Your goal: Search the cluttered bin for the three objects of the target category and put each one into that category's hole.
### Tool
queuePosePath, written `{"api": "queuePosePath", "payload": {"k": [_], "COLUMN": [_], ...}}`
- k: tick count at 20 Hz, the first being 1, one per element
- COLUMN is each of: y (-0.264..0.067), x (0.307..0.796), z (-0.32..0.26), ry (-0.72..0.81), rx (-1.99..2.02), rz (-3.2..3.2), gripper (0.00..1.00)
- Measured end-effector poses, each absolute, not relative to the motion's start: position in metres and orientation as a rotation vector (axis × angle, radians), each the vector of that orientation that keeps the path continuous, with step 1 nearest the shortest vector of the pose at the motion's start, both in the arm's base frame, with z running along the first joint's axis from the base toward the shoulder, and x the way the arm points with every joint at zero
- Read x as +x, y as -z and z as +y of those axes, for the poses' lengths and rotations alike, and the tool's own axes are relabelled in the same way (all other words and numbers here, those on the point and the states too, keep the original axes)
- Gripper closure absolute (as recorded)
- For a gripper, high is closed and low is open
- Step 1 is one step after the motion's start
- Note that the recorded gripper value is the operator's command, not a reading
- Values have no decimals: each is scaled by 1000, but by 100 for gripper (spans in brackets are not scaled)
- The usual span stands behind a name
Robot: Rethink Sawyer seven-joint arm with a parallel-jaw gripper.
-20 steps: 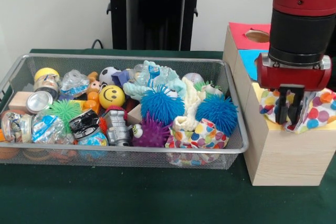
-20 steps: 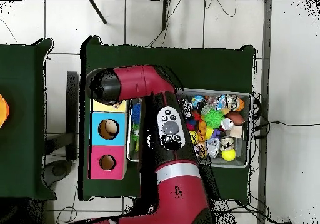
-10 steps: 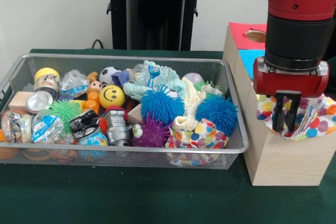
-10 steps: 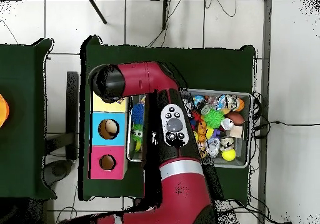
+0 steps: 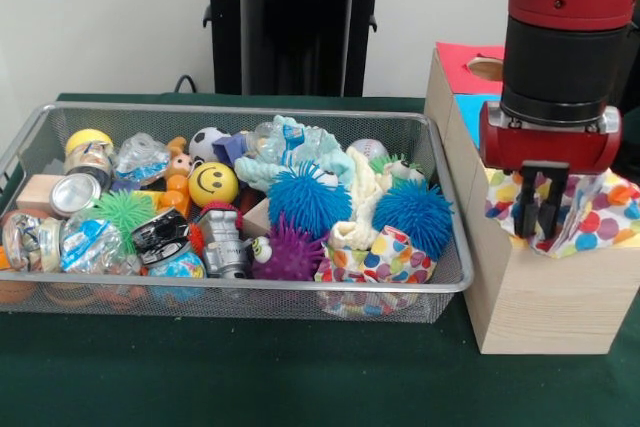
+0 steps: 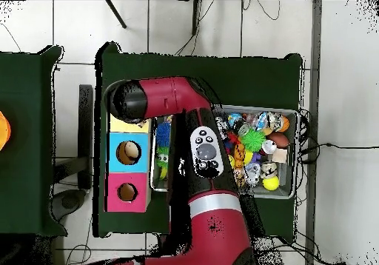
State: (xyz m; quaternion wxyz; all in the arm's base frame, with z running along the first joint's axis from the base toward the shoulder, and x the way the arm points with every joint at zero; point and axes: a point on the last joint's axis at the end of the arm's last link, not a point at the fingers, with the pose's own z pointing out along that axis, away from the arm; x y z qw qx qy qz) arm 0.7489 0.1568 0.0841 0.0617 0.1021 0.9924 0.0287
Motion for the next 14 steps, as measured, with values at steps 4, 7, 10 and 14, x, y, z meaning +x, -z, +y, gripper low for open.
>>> {"api": "queuePosePath", "payload": {"k": [4,7,10,14], "y": [-86,-88,-90,-90], "x": [731,718,707,695], "z": [158,160,161,162], "ry": [-77,-72,-67,-64], "rx": [297,288,280,272], "rz": [3030,3047,3062,3073], "gripper": [100,100,100,100]}}
